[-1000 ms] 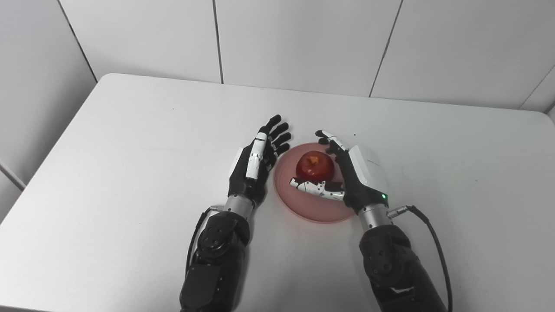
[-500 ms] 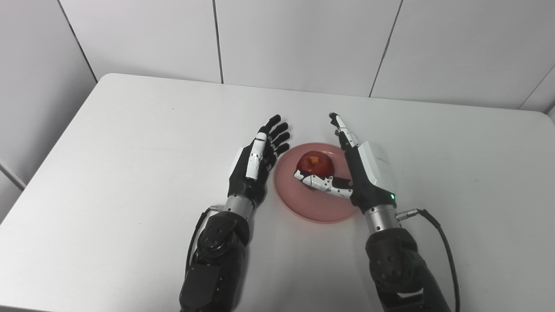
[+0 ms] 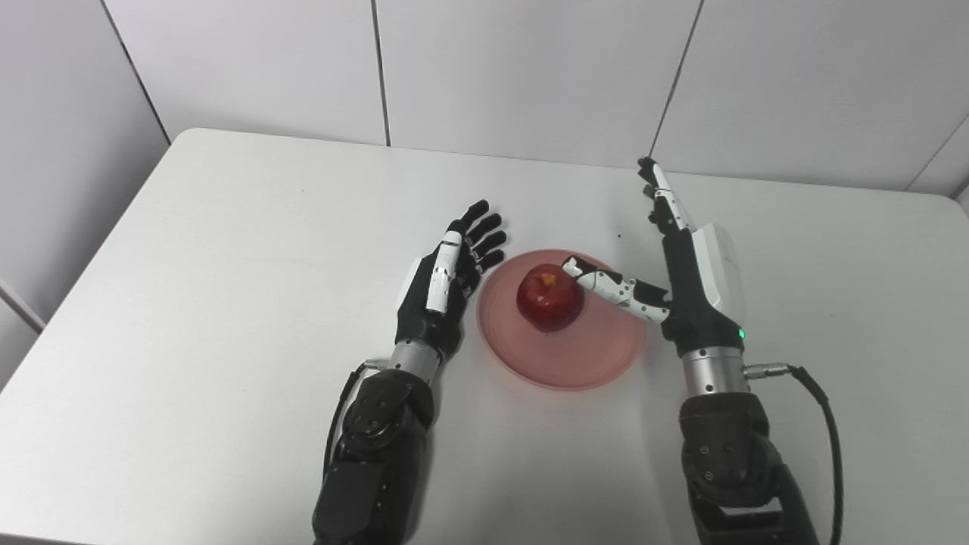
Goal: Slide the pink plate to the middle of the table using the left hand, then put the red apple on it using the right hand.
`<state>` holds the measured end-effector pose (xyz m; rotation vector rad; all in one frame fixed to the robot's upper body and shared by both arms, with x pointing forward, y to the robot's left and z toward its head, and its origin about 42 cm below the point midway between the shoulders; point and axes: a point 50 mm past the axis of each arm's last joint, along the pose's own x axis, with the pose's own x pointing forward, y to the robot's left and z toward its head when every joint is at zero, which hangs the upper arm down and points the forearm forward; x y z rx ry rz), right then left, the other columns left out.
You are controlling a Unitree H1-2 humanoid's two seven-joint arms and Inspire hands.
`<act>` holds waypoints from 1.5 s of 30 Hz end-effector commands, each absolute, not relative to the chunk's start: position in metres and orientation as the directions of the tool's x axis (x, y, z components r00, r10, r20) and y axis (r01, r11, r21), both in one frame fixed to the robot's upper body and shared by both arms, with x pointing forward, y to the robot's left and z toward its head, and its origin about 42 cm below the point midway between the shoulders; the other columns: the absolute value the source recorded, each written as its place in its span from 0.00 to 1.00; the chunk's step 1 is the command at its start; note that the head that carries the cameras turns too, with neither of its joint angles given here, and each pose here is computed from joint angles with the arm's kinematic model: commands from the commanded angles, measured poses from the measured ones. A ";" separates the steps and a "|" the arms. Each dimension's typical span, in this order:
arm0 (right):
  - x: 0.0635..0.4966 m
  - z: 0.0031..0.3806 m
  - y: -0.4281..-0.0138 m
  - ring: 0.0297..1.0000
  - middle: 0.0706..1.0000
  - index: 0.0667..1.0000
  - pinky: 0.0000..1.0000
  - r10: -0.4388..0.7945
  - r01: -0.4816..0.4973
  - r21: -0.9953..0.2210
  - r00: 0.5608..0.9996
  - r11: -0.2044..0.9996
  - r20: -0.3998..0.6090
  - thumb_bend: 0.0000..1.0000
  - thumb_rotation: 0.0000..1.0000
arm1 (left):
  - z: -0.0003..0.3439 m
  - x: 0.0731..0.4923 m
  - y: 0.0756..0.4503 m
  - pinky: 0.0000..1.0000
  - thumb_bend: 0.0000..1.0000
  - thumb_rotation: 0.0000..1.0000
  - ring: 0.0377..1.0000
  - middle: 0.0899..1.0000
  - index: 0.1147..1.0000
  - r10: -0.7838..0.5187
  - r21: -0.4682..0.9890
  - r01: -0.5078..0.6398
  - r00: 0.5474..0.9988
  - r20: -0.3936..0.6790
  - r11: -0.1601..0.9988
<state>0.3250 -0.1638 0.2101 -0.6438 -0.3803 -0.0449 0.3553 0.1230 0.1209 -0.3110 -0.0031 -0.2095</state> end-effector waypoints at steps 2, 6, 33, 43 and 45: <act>0.322 0.228 -0.170 0.89 0.91 0.94 0.81 0.037 0.230 -0.528 0.894 0.818 0.447 1.00 0.80 | 0.098 0.348 0.132 0.86 0.37 1.00 0.86 0.87 0.85 -0.187 -0.303 0.160 0.980 -0.065 0.939; 0.320 0.224 -0.182 0.86 0.89 0.93 0.78 -0.010 0.256 -0.511 0.900 0.820 0.435 0.99 0.97 | 0.098 0.347 0.133 0.87 0.36 1.00 0.86 0.87 0.85 -0.188 -0.300 0.160 0.980 -0.065 0.940; 0.319 0.149 -0.190 0.87 0.87 0.88 0.83 -0.095 0.127 -0.151 0.975 0.980 0.202 0.53 1.00 | 0.095 0.347 0.145 0.87 0.36 1.00 0.87 0.88 0.86 -0.190 -0.283 0.162 0.979 -0.072 0.945; 0.323 0.144 -0.190 0.88 0.88 0.89 0.88 -0.106 0.120 -0.088 0.983 0.989 0.153 0.31 1.00 | 0.095 0.346 0.148 0.87 0.36 1.00 0.87 0.88 0.87 -0.183 -0.283 0.155 0.980 -0.074 0.947; 0.323 0.144 -0.190 0.88 0.89 0.89 0.88 -0.102 0.117 -0.088 0.983 0.989 0.152 0.29 1.00 | 0.095 0.346 0.149 0.87 0.35 1.00 0.87 0.88 0.86 -0.180 -0.284 0.153 0.981 -0.073 0.947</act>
